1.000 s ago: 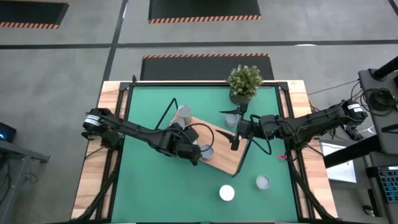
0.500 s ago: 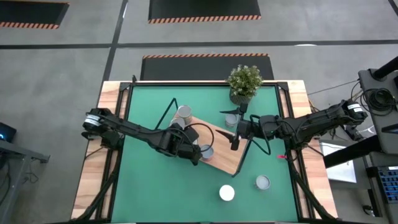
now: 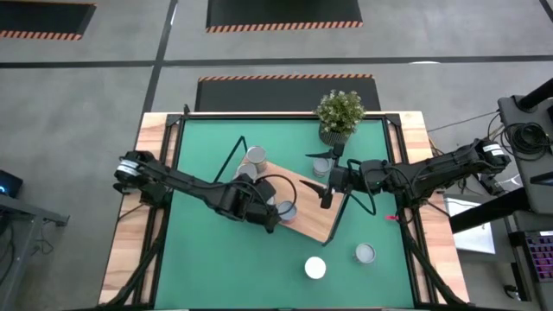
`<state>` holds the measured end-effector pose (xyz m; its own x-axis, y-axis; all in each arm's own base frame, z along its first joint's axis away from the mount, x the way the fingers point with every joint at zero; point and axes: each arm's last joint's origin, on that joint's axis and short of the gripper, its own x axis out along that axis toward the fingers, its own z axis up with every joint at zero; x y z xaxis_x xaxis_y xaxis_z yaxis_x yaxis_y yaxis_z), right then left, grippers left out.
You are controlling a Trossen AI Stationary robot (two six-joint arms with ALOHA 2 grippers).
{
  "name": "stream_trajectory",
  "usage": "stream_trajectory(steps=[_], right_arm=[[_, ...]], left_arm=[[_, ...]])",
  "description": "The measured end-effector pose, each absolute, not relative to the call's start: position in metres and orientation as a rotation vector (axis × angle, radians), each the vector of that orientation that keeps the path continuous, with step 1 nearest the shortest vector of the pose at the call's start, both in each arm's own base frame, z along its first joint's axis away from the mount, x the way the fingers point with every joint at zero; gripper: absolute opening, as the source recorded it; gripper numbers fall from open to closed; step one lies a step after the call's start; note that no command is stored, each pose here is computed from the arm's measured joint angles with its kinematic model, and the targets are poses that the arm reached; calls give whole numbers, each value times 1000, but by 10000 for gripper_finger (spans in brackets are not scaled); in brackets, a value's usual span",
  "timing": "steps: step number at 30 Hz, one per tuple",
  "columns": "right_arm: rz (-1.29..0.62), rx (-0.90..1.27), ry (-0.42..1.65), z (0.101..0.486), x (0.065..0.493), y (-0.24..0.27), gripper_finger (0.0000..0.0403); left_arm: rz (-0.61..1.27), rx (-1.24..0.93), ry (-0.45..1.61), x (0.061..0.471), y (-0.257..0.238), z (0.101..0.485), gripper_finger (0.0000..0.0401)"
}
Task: Pick and place cans onto a shelf
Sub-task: Put the canned cherries on the shelf
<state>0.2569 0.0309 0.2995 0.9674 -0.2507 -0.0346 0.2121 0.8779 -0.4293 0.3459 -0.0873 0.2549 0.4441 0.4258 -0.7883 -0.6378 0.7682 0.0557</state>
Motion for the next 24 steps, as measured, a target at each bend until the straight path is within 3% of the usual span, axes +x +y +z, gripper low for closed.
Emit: stream_trajectory(steps=[16, 24], right_arm=[[-242, -435, 90, 299, 257, 31, 343], [-241, -437, 91, 299, 257, 31, 343]], left_arm=[[665, -264, 890, 345, -88, 256, 341], [582, -242, 865, 347, -93, 286, 341]])
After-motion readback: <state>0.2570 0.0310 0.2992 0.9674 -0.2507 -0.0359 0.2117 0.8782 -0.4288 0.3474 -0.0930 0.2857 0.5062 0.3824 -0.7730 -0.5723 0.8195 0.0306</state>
